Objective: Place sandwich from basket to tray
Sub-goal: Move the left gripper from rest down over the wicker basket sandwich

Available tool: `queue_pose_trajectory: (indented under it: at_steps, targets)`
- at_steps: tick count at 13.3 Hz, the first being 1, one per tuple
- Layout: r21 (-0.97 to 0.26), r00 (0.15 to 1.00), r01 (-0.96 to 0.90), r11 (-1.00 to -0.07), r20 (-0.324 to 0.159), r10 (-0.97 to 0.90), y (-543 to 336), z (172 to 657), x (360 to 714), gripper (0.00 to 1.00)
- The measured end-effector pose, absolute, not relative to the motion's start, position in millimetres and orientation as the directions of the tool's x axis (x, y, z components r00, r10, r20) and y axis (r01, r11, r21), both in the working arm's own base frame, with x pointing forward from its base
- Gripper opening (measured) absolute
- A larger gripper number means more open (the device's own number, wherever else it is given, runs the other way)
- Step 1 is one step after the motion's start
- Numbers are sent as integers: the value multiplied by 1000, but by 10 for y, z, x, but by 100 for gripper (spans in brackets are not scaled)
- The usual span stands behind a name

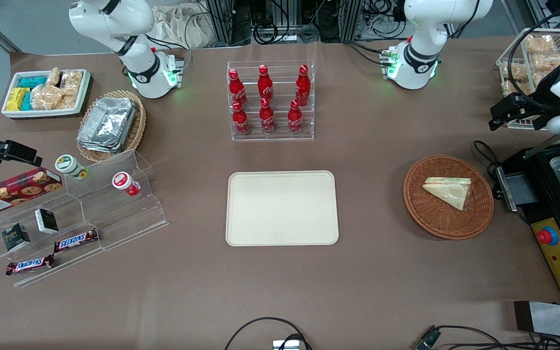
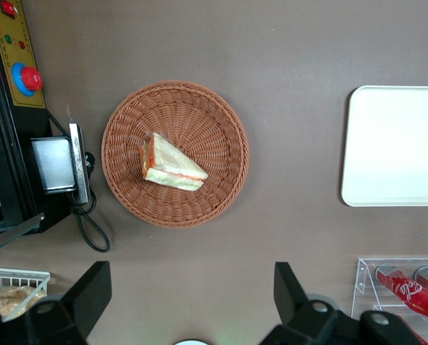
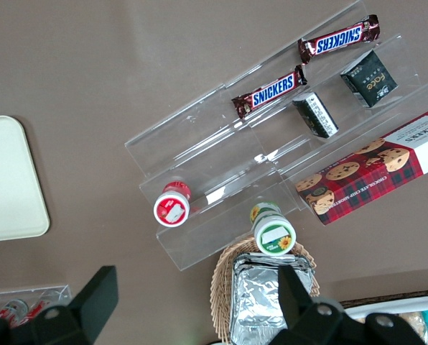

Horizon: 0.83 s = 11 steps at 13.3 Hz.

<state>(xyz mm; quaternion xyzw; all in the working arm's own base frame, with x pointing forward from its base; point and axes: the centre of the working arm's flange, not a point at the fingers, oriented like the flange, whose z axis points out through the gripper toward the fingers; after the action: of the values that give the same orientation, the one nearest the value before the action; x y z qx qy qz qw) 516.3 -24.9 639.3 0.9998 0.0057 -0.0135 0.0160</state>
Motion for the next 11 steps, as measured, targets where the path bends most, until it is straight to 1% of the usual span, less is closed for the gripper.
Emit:
queue_pose_trajectory:
  at_steps: [3,5,8,11]
  targets:
    - [31,999,10,-999,-35,9,-256,6420,5151,100]
    - [31,999,11,-999,-49,10,-253,6369,5176,100]
    - [29,996,18,-999,-91,15,-242,6171,5274,100]
    - [21,988,61,-998,-143,57,-228,5834,5412,100]
